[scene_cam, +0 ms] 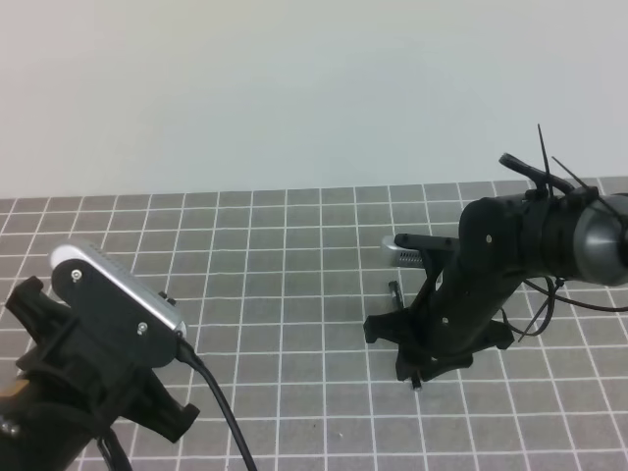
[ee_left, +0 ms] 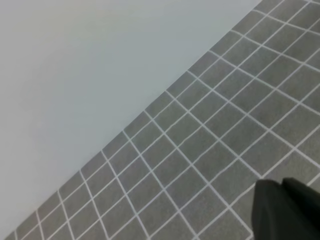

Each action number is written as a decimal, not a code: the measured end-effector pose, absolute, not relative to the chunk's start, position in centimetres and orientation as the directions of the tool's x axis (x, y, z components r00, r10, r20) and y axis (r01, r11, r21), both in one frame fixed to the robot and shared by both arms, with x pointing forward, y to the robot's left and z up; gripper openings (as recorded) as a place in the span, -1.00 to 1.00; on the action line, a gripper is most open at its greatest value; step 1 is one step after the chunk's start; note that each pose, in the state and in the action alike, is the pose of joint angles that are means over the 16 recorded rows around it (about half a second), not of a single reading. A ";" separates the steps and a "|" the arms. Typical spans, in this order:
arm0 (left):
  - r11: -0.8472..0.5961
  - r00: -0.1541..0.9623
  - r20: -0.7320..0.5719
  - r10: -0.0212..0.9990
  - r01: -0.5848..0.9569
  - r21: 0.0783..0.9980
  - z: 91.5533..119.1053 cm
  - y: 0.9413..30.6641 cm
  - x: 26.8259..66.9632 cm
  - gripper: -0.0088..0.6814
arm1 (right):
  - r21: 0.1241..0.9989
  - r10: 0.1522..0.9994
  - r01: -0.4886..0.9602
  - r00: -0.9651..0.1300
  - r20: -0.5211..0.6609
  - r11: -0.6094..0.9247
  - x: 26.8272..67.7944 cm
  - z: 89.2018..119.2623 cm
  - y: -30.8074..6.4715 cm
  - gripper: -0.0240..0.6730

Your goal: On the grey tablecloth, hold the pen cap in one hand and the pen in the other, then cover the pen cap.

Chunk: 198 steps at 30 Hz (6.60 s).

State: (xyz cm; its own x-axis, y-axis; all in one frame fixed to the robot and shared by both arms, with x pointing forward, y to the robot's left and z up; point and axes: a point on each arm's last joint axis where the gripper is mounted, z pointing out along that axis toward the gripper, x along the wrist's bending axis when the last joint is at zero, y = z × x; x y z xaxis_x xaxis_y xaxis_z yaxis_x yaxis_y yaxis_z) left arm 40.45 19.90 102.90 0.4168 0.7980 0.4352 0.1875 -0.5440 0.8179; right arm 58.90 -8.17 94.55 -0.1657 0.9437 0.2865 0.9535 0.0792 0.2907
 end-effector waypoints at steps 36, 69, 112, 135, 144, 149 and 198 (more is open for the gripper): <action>-0.569 0.455 0.458 0.764 0.140 0.810 103.0 19.5 40.4 -0.98 | 0.781 0.867 0.534 -0.497 -0.018 0.323 42.4 114.2 -18.8 -0.92; -0.564 0.577 0.409 0.707 0.110 0.819 102.7 18.4 39.7 -0.98 | 0.875 0.851 0.361 -0.515 -0.100 0.322 33.0 104.9 -24.8 -0.92; -0.560 0.584 0.402 0.705 0.111 0.821 102.6 18.3 39.7 -0.98 | 0.979 0.981 0.162 -0.163 -0.101 0.128 29.9 100.2 -29.1 -0.93; -0.557 0.584 0.399 0.707 0.113 0.823 102.7 18.3 39.7 -0.98 | 0.981 0.991 0.173 -0.110 -0.070 0.089 29.1 96.5 -29.4 -0.92; -0.557 0.584 0.399 0.708 0.113 0.823 102.7 18.3 39.7 -0.98 | 0.981 0.992 0.174 -0.109 -0.069 0.088 29.1 96.5 -29.4 -0.92; -0.557 0.584 0.399 0.708 0.113 0.823 102.7 18.3 39.7 -0.98 | 0.981 0.992 0.174 -0.109 -0.069 0.088 29.1 96.5 -29.4 -0.92; 0.292 0.296 -0.250 0.922 -0.107 0.950 112.0 27.7 32.2 -0.98 | 0.980 0.992 0.178 -0.109 -0.070 0.088 29.2 96.5 -29.4 -0.92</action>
State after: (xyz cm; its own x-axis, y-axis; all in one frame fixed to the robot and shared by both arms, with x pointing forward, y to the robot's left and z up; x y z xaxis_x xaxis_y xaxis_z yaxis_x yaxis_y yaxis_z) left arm 32.22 27.69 111.95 0.2964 0.9218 -0.2499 -0.1065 0.2920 0.9505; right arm 29.16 -29.45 96.45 -0.1095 0.9916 -0.0695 0.1782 0.0884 0.9800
